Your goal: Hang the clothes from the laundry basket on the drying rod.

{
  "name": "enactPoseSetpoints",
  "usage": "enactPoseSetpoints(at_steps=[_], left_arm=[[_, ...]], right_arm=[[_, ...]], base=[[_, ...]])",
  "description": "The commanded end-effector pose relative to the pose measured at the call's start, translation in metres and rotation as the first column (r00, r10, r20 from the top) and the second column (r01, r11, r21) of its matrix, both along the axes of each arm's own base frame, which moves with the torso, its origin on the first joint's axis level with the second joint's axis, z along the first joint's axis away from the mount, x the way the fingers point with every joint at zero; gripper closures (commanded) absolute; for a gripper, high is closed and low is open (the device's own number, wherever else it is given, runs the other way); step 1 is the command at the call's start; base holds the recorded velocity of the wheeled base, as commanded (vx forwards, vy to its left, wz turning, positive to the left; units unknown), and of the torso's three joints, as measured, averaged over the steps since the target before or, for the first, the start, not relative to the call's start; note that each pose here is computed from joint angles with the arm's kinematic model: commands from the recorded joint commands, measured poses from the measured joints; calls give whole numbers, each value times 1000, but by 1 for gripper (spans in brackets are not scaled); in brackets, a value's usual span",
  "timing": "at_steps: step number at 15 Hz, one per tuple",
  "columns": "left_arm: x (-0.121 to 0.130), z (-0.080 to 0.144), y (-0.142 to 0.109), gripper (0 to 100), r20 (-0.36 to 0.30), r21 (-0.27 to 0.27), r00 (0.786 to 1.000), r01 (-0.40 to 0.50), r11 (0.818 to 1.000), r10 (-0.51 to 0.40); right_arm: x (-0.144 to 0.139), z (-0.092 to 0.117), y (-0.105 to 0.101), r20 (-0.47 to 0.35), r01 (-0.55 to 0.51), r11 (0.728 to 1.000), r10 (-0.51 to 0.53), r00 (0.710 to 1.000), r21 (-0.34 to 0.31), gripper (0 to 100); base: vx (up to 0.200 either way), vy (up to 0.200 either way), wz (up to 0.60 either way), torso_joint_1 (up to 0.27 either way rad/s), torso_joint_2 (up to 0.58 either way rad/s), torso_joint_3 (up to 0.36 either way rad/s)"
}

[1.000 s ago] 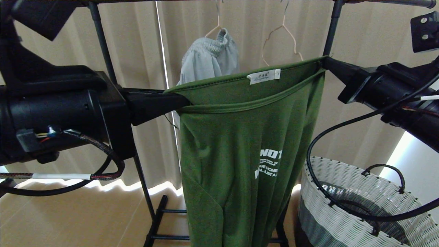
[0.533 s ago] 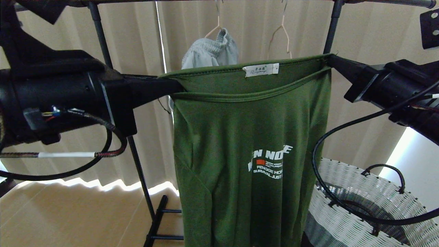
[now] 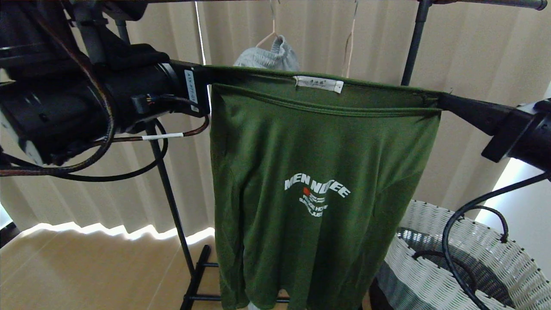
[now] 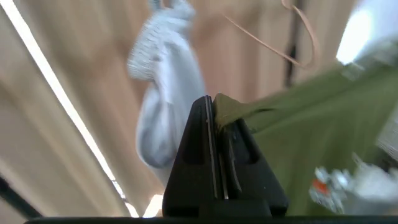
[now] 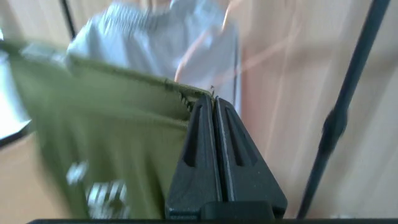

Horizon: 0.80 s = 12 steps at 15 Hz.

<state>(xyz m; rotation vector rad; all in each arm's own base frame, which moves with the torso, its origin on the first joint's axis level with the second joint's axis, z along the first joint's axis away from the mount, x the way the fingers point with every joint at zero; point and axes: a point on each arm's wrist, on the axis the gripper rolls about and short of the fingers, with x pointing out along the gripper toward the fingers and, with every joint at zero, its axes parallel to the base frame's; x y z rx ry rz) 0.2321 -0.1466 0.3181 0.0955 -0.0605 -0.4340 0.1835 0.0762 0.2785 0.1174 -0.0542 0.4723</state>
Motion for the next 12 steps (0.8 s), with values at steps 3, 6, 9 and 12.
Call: enactPoseSetpoints(at_steps=[3,6,9,12], left_arm=[[21,-5,-13,100,-11,2,999,-45,999,45],[20,-5,-14,100,-14,3,999,-42,999,42],[20,-6,-13,100,-15,4,999,-41,999,41],[18,-11,-12,100,-29,18,999,-41,999,41]], right_arm=[[-28,1,-9,8,-79,997,79,997,-4,100],[-26,0,-8,2,-79,997,79,997,-6,100],[-25,0,-8,1,-77,997,77,997,-8,100],[-17,-4,-5,-15,-71,997,71,997,-14,100]], base=[[0,0,0,0,0,0],[0,0,0,0,0,0],[0,0,0,0,0,0],[0,0,0,0,0,0]])
